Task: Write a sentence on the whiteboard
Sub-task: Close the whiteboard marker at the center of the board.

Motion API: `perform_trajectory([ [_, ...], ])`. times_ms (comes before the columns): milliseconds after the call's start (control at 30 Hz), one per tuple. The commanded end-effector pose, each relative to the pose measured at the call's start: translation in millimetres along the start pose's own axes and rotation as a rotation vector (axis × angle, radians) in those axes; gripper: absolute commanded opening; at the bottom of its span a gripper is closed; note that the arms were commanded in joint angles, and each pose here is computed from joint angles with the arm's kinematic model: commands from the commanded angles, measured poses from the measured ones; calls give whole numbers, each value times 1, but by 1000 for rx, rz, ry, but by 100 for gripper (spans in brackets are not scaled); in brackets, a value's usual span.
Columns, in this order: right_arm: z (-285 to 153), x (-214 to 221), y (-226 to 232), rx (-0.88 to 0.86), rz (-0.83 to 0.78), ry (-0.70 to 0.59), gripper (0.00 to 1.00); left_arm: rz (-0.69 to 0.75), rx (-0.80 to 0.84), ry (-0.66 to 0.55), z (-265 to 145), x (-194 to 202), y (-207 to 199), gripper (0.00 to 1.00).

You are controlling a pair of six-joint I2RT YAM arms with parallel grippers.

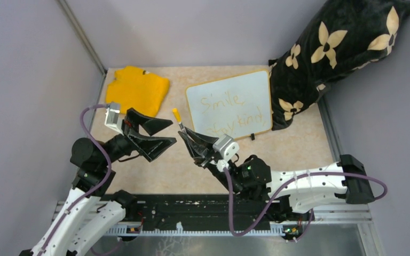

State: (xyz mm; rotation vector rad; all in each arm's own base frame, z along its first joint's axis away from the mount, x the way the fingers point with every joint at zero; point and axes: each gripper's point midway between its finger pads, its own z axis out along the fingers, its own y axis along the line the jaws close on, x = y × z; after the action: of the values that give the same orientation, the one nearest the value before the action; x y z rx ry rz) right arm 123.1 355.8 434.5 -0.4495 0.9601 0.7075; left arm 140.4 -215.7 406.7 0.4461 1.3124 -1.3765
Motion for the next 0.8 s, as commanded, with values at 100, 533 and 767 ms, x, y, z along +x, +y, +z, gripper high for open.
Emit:
perform_trajectory([
  [100, -5, -7, 4, -42, 76, -11, 0, 140, 106, -100, 1, -39, -34, 99],
  [533, -4, 6, 14, -71, 68, 30, 0, 159, 69, -123, 20, -58, -24, 94],
  [767, -2, 10, 16, -67, 60, 40, 0, 156, 87, -82, 26, -51, -21, 81],
])
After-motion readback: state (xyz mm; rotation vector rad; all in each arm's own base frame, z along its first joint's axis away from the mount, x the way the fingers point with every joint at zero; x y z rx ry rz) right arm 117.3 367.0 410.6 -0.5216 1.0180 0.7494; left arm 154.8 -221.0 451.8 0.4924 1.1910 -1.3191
